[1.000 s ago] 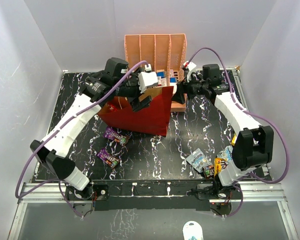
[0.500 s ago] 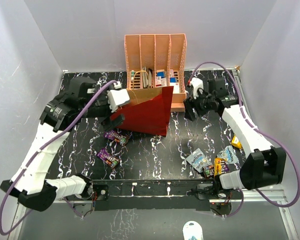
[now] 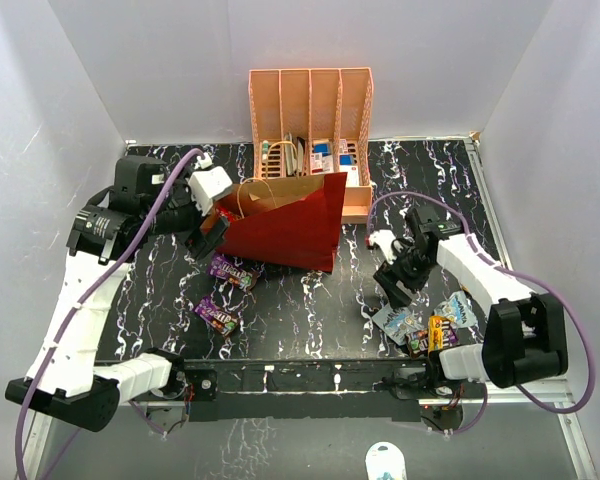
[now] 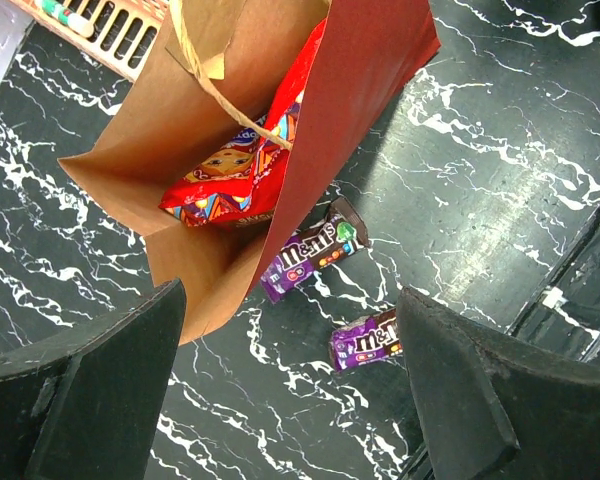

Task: Place the snacks into the paper bag
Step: Pick up the snack from the center of the board.

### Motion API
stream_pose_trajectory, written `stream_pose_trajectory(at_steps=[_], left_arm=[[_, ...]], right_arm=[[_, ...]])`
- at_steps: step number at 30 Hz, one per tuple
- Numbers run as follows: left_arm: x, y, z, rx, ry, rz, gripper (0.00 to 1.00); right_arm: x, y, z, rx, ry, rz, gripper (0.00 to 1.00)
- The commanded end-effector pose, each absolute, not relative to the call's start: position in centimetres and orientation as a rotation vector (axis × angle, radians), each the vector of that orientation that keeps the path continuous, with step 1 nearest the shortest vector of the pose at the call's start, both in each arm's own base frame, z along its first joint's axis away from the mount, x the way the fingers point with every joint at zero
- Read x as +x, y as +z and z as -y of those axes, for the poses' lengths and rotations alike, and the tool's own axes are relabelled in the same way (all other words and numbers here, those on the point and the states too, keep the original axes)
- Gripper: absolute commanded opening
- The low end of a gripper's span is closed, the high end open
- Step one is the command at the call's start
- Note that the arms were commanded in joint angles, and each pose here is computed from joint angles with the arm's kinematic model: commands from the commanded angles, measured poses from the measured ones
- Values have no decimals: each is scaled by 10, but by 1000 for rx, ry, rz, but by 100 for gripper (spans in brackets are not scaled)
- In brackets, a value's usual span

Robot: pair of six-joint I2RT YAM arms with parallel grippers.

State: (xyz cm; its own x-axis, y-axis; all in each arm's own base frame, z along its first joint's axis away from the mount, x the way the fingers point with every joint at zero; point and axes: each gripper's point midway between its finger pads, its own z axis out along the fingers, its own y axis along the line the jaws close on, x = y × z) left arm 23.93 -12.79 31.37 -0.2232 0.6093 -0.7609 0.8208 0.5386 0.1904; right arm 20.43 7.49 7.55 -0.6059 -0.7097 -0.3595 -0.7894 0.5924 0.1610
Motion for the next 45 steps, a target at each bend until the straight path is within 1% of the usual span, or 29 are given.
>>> stream_pose_trajectory(at_steps=[1,14,18,28,32,35,37,45], left_arm=[[238,316,129,1133,-361,-1927,85],[240,315,131,1123,-397,-1920,85],[242,313,131,1123,-401,-1923,85],[241,314,134,1126,-422,-1914,85],[244,313,132,1112,-412,-1921,85],[251,315,130,1071,-386,-1927,85],[256,317,128,1037,-369,-1930,85],[267,334,134,948,-402,-1893,87]], right_arm=[[206,59,-70,-1355,423,-2536,75],[208,31,-77,-1412,566,-2603,74],[202,25,-80,-1425,633,-2609,69],[194,18,-85,-1377,814,-2607,48],[197,26,-93,-1348,932,-2570,32],[201,34,-94,-1336,987,-2533,16],[204,43,-96,-1325,1020,-2502,8],[232,103,-114,-1282,1064,-2296,8]])
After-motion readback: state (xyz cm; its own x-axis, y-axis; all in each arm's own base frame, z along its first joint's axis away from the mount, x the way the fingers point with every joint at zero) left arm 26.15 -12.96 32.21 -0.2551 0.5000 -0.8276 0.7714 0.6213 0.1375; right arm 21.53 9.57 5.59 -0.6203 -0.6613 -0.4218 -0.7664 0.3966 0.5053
